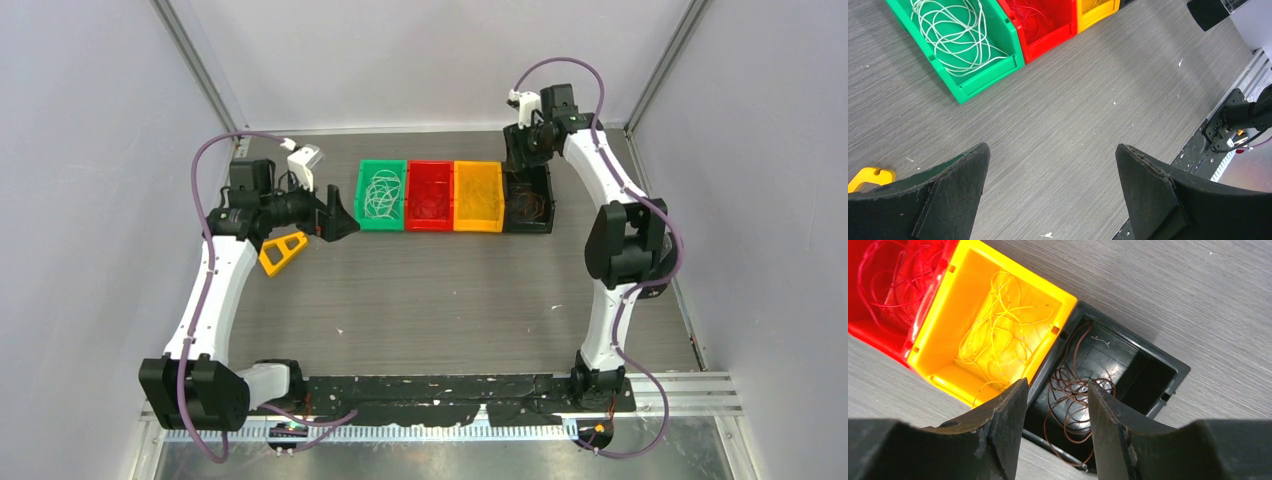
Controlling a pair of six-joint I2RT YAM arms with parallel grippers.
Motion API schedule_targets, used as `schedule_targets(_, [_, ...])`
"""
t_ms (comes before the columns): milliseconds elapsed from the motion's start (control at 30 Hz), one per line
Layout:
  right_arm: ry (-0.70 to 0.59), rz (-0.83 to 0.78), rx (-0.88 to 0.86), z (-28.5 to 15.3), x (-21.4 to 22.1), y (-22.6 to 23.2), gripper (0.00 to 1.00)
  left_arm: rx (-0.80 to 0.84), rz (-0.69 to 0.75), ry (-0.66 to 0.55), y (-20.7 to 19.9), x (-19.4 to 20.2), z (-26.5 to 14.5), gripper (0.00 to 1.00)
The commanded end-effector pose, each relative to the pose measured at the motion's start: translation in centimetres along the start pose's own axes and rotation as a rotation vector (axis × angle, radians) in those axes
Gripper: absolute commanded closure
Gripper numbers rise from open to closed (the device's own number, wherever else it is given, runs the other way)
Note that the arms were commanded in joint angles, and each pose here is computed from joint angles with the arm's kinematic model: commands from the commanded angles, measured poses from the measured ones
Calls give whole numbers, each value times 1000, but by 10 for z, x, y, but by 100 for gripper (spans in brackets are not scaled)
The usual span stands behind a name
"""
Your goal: Untangle the cables
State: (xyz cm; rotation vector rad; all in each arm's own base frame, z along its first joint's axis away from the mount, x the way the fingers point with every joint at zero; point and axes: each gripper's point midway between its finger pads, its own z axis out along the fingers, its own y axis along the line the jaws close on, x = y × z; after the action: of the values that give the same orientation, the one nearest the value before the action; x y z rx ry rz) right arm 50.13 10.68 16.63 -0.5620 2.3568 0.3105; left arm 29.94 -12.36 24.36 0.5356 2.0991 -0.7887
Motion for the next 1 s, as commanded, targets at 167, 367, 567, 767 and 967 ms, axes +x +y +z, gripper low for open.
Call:
schedule_targets(167, [76, 11, 39, 38, 19, -14, 67, 18, 29, -10, -6, -8, -4, 0])
schedule_targets(367, [117, -24, 92, 41, 51, -23, 94, 21, 21, -7, -6, -5, -3, 0])
schedule_targets(567, [208, 2, 84, 57, 86, -21, 95, 21, 24, 4, -6, -2, -3, 1])
schedule_targets(767, [97, -18, 21, 32, 51, -5, 83, -6, 51, -3, -3, -7, -6, 0])
schedule_targets(967, [-32, -61, 17, -13, 5, 5, 50, -67, 75, -3, 7, -28, -13, 0])
